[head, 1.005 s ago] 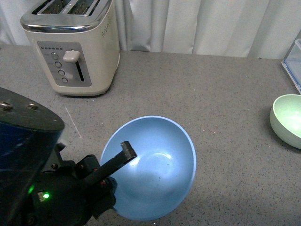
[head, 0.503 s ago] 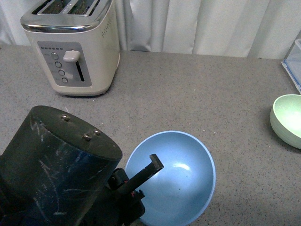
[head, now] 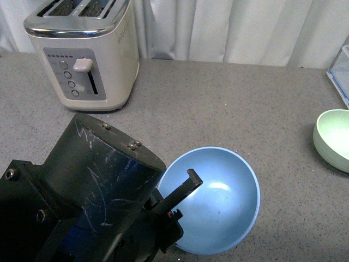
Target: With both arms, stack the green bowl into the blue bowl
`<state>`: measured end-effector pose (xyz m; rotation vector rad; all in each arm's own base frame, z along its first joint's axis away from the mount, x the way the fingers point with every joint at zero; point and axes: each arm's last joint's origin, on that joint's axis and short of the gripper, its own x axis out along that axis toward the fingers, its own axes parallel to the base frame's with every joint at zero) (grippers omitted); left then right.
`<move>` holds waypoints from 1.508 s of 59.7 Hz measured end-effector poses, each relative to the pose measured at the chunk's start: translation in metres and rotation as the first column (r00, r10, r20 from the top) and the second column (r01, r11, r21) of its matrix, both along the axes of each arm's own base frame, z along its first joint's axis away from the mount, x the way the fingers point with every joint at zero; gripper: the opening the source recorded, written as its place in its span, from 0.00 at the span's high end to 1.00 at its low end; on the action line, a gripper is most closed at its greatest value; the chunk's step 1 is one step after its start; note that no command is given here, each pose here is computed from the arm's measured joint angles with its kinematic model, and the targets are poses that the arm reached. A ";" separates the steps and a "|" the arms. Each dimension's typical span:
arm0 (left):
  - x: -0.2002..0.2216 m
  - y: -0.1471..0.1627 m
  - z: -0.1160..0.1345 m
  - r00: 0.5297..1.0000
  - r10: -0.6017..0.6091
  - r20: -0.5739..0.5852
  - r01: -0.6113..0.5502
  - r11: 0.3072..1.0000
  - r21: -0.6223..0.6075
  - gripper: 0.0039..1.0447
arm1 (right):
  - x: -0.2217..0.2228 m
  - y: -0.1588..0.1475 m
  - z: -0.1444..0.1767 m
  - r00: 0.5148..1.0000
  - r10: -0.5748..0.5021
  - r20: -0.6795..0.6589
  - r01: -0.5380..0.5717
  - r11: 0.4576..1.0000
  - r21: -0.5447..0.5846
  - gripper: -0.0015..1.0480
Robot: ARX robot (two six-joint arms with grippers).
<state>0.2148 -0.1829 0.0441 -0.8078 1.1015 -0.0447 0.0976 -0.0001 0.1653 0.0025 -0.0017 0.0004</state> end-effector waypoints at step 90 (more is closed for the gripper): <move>-0.041 0.183 0.117 0.507 -0.284 0.814 -0.395 0.763 0.512 0.61 | 0.000 0.000 0.000 1.000 0.000 0.000 0.000 1.000 0.000 0.09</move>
